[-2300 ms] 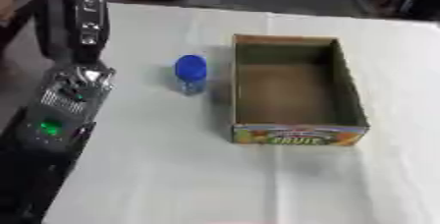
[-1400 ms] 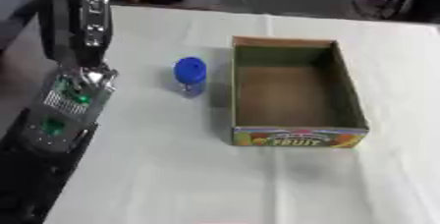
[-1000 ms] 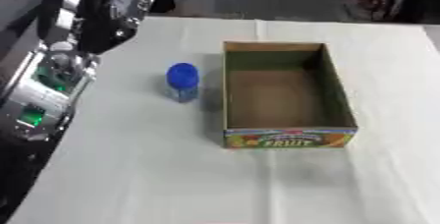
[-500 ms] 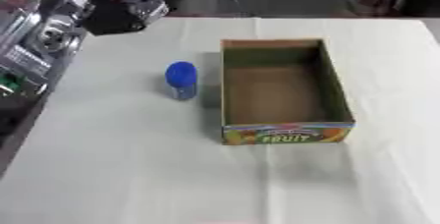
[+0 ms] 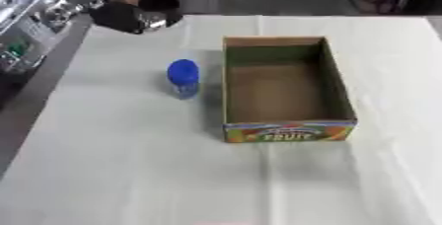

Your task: Pick up objects on the table and place them in the box.

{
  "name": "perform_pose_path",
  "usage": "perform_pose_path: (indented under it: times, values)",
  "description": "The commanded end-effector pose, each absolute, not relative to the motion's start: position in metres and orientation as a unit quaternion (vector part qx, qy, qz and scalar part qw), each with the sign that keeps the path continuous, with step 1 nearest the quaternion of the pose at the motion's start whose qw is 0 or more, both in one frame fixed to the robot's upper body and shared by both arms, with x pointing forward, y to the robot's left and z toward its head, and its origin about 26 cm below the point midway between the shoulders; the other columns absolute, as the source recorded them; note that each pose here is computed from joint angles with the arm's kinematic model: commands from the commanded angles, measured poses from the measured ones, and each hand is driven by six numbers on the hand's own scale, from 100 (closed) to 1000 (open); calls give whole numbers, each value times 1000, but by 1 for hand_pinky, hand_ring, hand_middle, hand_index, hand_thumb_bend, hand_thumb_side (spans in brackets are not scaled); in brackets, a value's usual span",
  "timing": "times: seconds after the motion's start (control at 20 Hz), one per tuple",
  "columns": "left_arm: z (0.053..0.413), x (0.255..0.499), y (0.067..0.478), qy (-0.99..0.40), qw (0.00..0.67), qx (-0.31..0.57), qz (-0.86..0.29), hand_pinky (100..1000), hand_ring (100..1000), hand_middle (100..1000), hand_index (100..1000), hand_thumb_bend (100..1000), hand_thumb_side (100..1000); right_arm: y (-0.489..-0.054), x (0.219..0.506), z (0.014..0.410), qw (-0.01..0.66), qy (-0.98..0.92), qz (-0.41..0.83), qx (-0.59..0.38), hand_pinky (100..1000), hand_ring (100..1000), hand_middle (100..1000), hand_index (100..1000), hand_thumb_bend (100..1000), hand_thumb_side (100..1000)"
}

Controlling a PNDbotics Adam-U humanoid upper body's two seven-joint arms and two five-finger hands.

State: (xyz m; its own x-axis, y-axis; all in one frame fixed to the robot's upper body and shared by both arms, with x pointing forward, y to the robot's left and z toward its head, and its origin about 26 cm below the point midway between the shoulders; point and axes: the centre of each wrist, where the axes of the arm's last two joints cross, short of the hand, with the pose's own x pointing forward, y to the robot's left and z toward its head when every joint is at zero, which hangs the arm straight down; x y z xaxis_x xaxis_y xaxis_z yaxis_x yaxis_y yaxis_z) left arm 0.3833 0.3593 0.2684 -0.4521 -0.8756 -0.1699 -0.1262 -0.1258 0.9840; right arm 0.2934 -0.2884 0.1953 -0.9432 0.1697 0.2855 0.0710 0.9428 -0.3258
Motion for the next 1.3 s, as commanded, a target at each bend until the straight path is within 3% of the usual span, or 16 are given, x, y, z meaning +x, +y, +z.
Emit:
perform_pose_path:
  times: [0.05, 0.8, 1.3]
  values:
    - [281, 391, 371, -539, 317, 442, -643, 862, 801, 871, 957, 624, 754, -287, 292, 204, 143, -974, 163, -58, 197, 487, 484, 581, 126, 918]
    - [273, 421, 401, -402, 435, 383, -709, 911, 818, 909, 988, 737, 620, -280, 296, 212, 132, -979, 152, -40, 196, 487, 483, 581, 125, 916]
    - [272, 432, 402, -347, 498, 337, -720, 838, 796, 945, 1000, 741, 567, -275, 298, 216, 126, -980, 154, -30, 196, 488, 483, 582, 123, 916]
